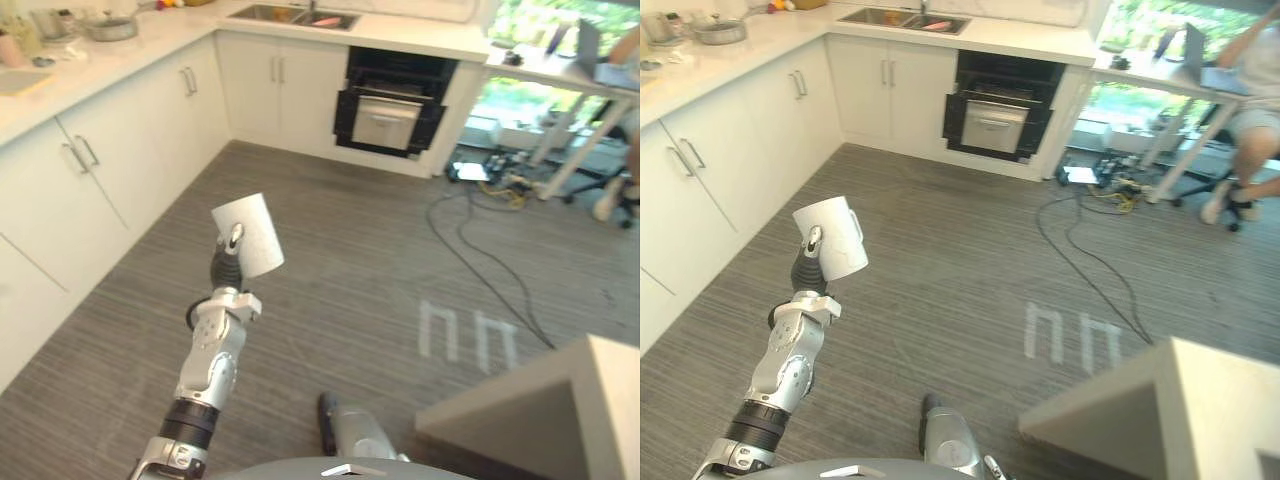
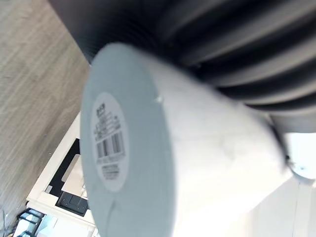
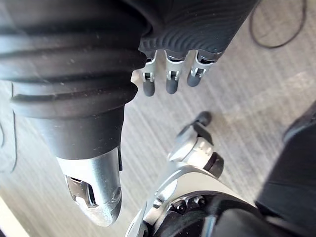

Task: Walk over to the sink, pick up the cup, carry it to the dishwasher, place the cup inside the dishwasher, then close the dishwasher door

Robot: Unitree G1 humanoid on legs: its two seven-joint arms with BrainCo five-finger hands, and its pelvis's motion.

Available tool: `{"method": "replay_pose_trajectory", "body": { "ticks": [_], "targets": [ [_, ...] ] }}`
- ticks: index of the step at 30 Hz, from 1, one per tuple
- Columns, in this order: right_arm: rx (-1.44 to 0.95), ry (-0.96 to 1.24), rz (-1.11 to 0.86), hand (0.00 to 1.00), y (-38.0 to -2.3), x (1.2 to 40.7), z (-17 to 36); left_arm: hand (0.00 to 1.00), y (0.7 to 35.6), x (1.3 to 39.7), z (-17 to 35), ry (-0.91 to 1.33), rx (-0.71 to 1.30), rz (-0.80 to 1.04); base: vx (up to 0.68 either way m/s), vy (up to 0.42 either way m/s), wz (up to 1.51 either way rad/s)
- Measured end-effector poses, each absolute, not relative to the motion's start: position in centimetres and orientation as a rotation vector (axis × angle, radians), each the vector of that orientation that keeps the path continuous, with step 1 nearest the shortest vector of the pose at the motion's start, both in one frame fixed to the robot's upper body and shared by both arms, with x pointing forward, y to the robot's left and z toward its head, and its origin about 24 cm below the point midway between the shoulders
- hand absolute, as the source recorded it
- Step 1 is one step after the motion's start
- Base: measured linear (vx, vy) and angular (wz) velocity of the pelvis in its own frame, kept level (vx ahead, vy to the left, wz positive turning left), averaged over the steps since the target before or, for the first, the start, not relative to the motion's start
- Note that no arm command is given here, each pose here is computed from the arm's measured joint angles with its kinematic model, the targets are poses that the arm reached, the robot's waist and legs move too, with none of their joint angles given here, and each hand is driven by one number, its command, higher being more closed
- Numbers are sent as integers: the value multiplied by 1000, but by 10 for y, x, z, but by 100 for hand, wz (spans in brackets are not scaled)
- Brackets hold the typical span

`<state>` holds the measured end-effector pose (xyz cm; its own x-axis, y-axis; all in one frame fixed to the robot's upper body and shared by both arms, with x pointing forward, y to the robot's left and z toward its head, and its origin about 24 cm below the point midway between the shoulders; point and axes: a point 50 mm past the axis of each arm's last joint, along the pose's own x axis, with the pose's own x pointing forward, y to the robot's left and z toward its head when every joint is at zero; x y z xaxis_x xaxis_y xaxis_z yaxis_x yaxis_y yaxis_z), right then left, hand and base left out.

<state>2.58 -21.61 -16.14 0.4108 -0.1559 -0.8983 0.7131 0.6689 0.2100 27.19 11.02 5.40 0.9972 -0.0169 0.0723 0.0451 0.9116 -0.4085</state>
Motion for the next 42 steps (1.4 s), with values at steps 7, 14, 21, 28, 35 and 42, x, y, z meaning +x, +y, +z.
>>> {"method": "replay_pose_trajectory", "body": {
  "ticks": [7, 14, 21, 28, 35, 42],
  "targets": [
    [510, 763, -506, 0, -231, 77, -143, 100, 110, 263, 65, -132, -413, -1, 522, -152, 7],
    [436, 423, -297, 0, -223, 185, -93, 100, 138, 263, 67, -176, -315, 47, 539, 71, -57],
    [561, 445, -385, 0, -229, 189, -95, 100, 150, 263, 67, -188, -272, 80, 633, 335, -17],
    [670, 508, -387, 0, -208, 172, -103, 100, 148, 261, 85, -275, -250, 50, 474, 183, -4],
    [700, 619, -445, 0, -195, 143, -115, 100, 125, 262, 83, -285, -223, -67, 490, -70, 17],
    [720, 808, -625, 0, -210, 80, -147, 100, 97, 260, 78, -255, -253, -172, 633, -188, -17]
  ]
}}
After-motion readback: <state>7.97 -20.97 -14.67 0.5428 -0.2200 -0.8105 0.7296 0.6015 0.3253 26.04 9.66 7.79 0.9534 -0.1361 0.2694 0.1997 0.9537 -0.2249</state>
